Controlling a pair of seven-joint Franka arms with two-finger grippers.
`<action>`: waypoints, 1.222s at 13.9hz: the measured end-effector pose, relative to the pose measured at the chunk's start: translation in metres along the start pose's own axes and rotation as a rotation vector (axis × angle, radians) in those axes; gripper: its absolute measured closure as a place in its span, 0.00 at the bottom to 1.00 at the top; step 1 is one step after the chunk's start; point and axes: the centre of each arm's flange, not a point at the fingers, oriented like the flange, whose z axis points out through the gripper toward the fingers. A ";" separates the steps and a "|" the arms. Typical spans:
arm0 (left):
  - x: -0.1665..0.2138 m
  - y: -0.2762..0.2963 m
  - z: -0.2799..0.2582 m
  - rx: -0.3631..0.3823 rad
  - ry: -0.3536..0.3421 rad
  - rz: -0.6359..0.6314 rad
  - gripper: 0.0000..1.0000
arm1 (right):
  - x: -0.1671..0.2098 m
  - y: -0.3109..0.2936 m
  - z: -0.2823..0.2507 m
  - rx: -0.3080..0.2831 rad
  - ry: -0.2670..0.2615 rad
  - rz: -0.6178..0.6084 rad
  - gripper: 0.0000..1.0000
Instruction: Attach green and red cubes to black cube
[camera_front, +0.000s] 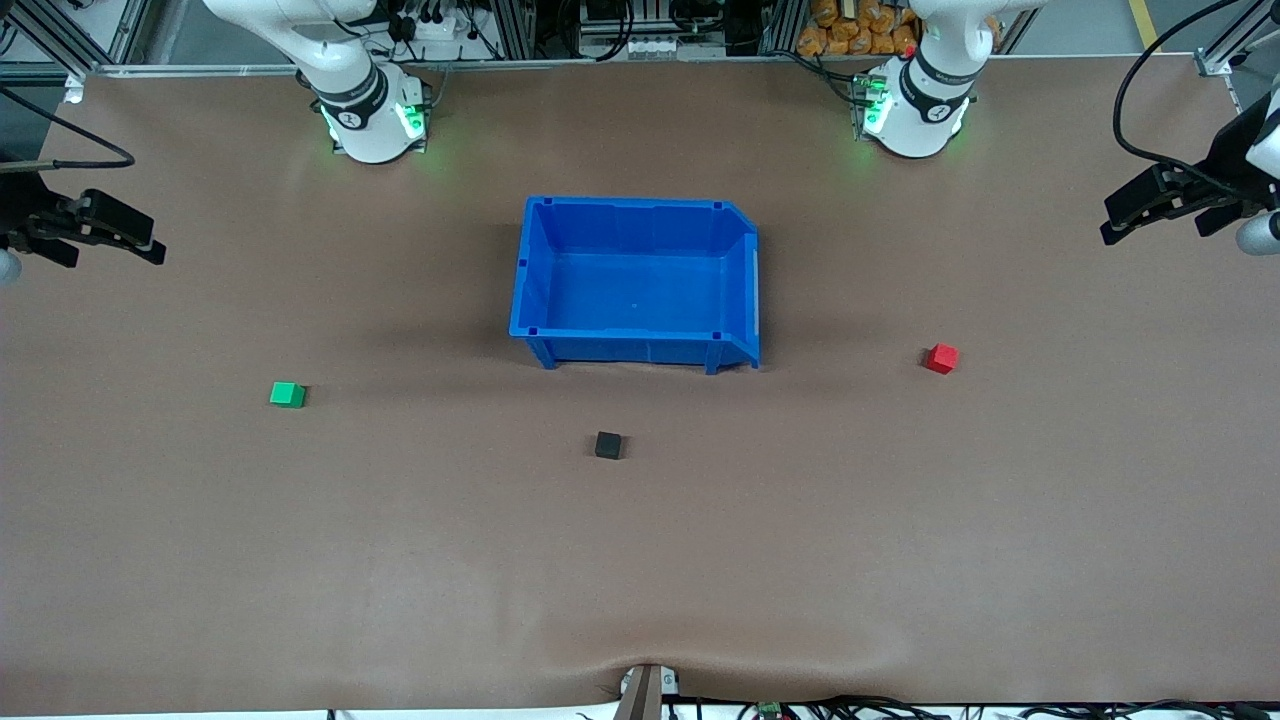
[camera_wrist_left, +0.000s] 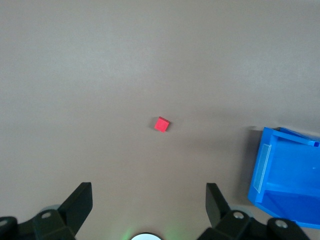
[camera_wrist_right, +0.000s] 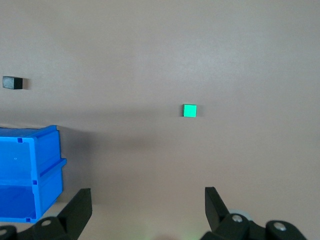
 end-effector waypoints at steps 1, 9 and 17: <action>0.000 0.000 0.000 0.000 -0.001 0.000 0.00 | 0.000 0.000 0.000 0.000 0.000 0.000 0.00; -0.002 -0.003 0.002 0.003 -0.025 -0.006 0.00 | 0.000 -0.004 -0.001 -0.001 0.003 -0.008 0.00; -0.006 0.000 0.005 0.008 -0.055 0.001 0.00 | -0.002 -0.005 -0.003 -0.002 -0.005 -0.012 0.00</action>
